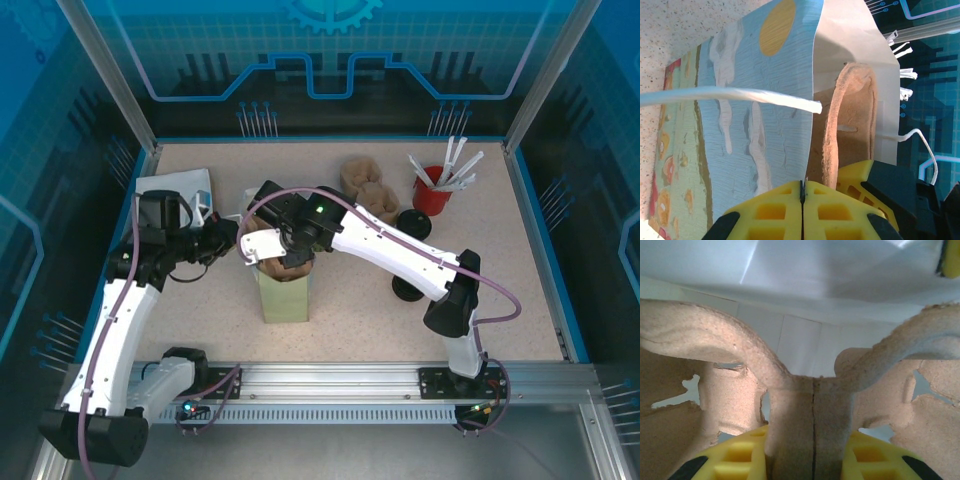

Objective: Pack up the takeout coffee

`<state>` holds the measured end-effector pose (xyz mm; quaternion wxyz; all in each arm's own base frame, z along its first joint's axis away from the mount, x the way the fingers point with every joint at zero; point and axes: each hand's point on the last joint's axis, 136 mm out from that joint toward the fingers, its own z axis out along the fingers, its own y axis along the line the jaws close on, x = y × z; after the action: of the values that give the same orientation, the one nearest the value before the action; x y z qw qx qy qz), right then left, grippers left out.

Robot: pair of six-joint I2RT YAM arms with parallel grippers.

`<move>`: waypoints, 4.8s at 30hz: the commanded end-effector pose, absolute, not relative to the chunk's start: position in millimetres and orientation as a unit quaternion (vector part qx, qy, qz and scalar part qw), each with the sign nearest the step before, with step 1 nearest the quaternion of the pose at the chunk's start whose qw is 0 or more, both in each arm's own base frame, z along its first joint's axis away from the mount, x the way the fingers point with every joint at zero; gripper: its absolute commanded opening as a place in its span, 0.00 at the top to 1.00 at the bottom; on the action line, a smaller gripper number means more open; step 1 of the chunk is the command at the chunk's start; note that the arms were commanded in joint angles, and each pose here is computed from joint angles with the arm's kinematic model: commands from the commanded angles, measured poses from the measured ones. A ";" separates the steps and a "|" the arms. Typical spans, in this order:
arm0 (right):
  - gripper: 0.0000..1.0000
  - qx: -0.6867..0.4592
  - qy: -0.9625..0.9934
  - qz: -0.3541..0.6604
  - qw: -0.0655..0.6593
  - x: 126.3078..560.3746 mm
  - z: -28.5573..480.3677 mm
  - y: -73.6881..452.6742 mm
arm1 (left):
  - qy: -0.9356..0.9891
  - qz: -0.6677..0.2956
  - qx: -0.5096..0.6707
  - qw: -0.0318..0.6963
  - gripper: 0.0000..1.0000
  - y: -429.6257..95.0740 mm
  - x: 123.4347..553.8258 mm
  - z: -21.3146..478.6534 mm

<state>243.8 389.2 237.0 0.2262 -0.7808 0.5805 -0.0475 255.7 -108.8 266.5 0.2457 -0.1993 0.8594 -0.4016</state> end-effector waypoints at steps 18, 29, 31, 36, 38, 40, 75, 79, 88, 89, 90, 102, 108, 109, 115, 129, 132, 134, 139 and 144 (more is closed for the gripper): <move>0.72 -0.744 0.658 0.009 0.114 231.6 209.8 373.5 | 0.861 -0.421 -0.172 0.228 0.93 -122.5 242.6 262.7; 0.72 -0.722 0.682 0.006 0.114 246.6 208.4 365.7 | 0.865 -0.414 -0.172 0.226 0.93 -121.2 237.7 261.0; 0.72 -0.723 0.682 0.003 0.111 248.4 206.2 364.2 | 0.865 -0.415 -0.172 0.224 0.93 -121.5 237.3 260.3; 0.72 -0.725 0.681 0.000 0.106 253.9 196.5 367.0 | 0.864 -0.418 -0.170 0.225 0.93 -122.3 236.8 261.7; 0.72 -0.727 0.678 0.003 0.109 255.9 193.5 371.5 | 0.863 -0.419 -0.169 0.224 0.93 -123.2 237.2 261.7; 0.72 -0.730 0.675 0.007 0.108 256.3 190.6 375.7 | 0.862 -0.423 -0.169 0.223 0.92 -124.4 238.1 262.7; 0.72 -0.732 0.681 -0.004 0.032 262.3 137.3 360.6 | 0.866 -0.401 -0.161 0.252 0.58 -118.8 236.9 284.7; 0.72 -0.733 0.680 -0.003 0.029 261.4 135.2 359.8 | 0.862 -0.399 -0.158 0.271 0.46 -116.1 235.0 300.5; 0.72 -0.733 0.680 -0.006 0.023 261.9 128.6 358.2 | 0.864 -0.358 -0.151 0.320 0.42 -100.5 227.1 329.0; 0.72 -0.733 0.680 -0.007 0.022 261.8 127.7 357.9 | 0.865 -0.350 -0.149 0.327 0.40 -97.6 225.9 331.3; 0.72 -0.733 0.680 -0.007 0.022 261.8 126.6 357.9 | 0.867 -0.339 -0.149 0.333 0.38 -94.3 224.4 333.3; 0.70 -0.736 0.677 -0.010 0.011 264.2 111.6 357.2 | 0.896 -0.243 -0.187 0.320 0.25 -63.9 225.9 300.5; 0.70 -0.734 0.678 -0.001 0.022 264.1 117.4 360.9 | 0.903 -0.225 -0.199 0.305 0.17 -55.4 229.3 280.0; 0.70 -0.735 0.678 -0.001 0.026 264.6 119.7 361.1 | 0.902 -0.233 -0.203 0.301 0.17 -55.8 230.5 277.6; 0.69 -0.737 0.675 -0.005 0.033 266.0 125.4 360.4 | 0.890 -0.278 -0.215 0.291 0.09 -58.3 242.0 267.4; 0.48 -0.738 0.673 -0.012 0.050 271.2 139.0 360.4 | 0.890 -0.284 -0.228 0.276 0.32 -57.7 249.4 251.9; 0.44 -0.737 0.673 -0.013 0.064 274.3 148.6 362.2 | 0.889 -0.286 -0.223 0.281 0.41 -58.4 249.6 255.9; 0.43 -0.736 0.673 -0.013 0.074 276.0 155.1 363.8 | 0.887 -0.290 -0.222 0.282 0.49 -59.5 250.0 258.2; 0.36 -0.733 0.673 -0.007 0.098 277.9 171.9 369.2 | 0.879 -0.311 -0.219 0.287 0.75 -65.1 250.2 267.4; 0.30 -0.727 0.674 0.000 0.131 282.0 193.8 375.3 | 0.875 -0.318 -0.218 0.292 0.87 -66.5 247.9 273.8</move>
<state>279.5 374.9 164.2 0.0970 -0.7359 0.6700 -0.0131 248.8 -61.9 256.6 0.2754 -0.2295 0.8857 -0.2951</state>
